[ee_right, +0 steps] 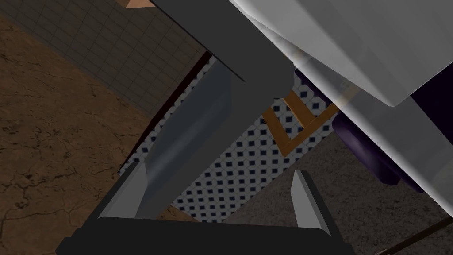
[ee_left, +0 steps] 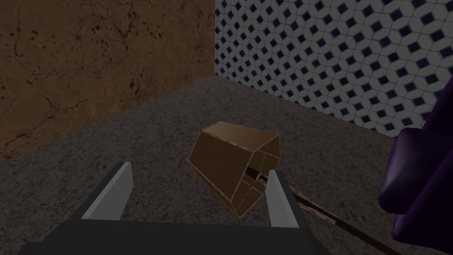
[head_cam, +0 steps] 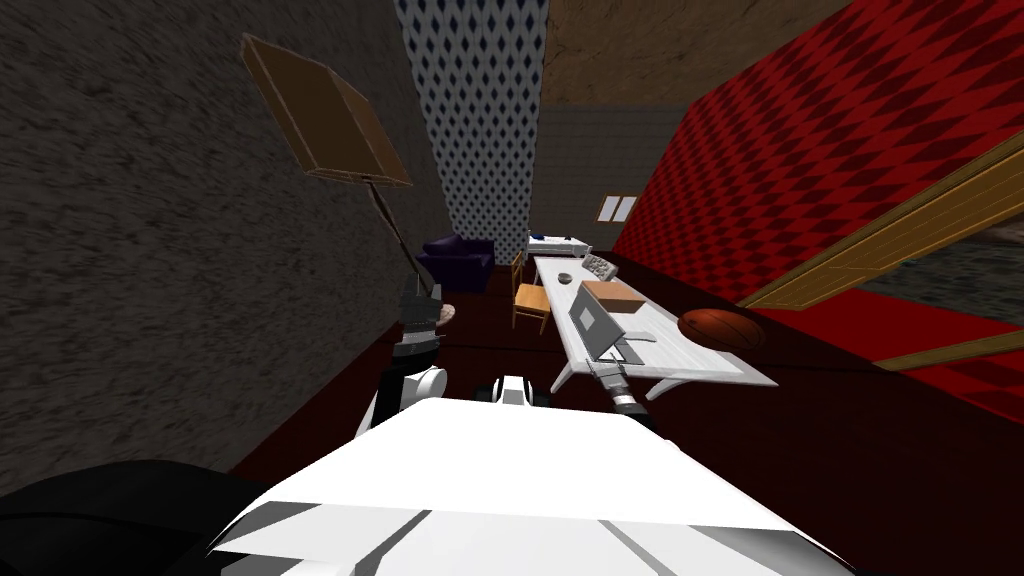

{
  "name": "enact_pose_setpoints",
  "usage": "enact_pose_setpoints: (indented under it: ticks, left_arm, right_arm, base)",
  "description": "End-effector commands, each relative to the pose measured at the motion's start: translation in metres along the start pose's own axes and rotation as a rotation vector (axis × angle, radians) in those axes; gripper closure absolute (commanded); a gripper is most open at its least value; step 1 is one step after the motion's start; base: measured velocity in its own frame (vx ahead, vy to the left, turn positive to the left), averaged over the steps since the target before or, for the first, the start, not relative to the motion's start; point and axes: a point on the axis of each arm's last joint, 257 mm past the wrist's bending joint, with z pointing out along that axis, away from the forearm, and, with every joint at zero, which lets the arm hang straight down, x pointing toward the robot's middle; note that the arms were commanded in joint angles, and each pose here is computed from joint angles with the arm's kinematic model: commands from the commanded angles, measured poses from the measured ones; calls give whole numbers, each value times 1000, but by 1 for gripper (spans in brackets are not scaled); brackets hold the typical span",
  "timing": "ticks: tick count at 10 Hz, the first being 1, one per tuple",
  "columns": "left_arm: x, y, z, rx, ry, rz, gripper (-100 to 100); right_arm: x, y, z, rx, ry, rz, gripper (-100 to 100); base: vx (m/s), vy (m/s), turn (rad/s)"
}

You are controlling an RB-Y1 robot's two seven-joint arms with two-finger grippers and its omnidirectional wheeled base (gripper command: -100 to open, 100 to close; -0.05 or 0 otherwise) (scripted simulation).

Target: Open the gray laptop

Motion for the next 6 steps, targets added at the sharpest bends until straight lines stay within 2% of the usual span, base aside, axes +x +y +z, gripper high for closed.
enact_pose_setpoints:
  ticks: [1, 4, 6]
  left_arm:
    - [0, 0, 0, 0, 0, 0, 0]
    - [0, 0, 0, 0, 0, 0, 0]
    - [0, 0, 0, 0, 0, 0, 0]
  right_arm:
    - [8, 0, -1, -11, 13, -72, -100]
    - [15, -1, -3, -22, 26, -138, -100]
    - [14, -1, -3, -21, 25, -129, -100]
  base:
    - [52, 22, -31]
    - [60, 13, -39]
    - [15, 2, -2]
